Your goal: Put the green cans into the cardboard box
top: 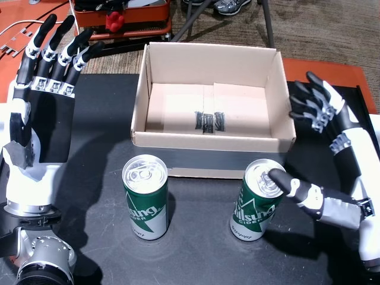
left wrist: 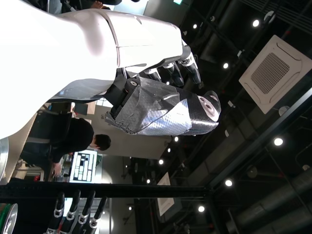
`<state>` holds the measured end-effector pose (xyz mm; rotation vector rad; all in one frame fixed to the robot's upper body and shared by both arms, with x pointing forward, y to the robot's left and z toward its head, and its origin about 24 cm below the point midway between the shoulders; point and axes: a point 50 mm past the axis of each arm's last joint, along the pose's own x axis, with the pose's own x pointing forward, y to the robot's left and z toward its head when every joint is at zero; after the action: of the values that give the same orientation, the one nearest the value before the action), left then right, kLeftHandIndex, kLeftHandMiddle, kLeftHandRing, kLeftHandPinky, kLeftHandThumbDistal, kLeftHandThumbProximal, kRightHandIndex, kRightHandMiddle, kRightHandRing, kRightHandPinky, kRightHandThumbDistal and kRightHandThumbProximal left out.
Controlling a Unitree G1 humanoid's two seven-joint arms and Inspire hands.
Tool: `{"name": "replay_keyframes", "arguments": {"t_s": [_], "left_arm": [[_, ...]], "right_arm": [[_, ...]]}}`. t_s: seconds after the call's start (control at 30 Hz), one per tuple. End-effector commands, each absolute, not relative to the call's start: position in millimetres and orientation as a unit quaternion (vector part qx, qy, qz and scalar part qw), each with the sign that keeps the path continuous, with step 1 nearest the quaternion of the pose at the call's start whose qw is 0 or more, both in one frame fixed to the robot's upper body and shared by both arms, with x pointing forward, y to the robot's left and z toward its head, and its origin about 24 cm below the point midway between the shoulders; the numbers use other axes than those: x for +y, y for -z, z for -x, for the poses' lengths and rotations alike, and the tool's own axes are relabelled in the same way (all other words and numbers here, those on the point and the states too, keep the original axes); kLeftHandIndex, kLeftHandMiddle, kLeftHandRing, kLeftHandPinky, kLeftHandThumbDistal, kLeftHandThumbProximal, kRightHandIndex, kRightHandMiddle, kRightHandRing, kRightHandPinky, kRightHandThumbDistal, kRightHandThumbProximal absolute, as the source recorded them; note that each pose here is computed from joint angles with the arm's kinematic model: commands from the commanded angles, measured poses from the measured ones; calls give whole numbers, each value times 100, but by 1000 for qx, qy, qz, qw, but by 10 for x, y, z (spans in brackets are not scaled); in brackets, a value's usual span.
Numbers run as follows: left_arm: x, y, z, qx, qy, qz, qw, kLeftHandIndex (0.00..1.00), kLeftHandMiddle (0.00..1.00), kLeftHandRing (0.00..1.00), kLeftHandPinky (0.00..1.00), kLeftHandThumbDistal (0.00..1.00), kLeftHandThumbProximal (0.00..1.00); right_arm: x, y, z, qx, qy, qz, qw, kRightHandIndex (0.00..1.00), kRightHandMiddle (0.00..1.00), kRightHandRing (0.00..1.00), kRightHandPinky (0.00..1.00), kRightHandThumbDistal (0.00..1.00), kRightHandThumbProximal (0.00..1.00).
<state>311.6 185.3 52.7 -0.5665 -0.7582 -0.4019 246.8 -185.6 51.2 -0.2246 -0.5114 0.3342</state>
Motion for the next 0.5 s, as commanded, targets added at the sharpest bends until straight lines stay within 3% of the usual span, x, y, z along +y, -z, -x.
{"name": "replay_keyframes", "arguments": {"t_s": [0.0, 0.47], "left_arm": [[1855, -511, -3110, -358, 196, 269, 872, 73, 78, 85, 85, 37, 70], [1860, -511, -3118, -353, 197, 268, 875, 72, 78, 85, 84, 38, 69]], "right_arm": [[-1868, -482, -2451, -243, -163, 106, 950, 79, 84, 90, 96, 100, 33], [-1950, -336, -2617, -195, -171, 71, 963, 77, 82, 88, 95, 100, 34]]}}
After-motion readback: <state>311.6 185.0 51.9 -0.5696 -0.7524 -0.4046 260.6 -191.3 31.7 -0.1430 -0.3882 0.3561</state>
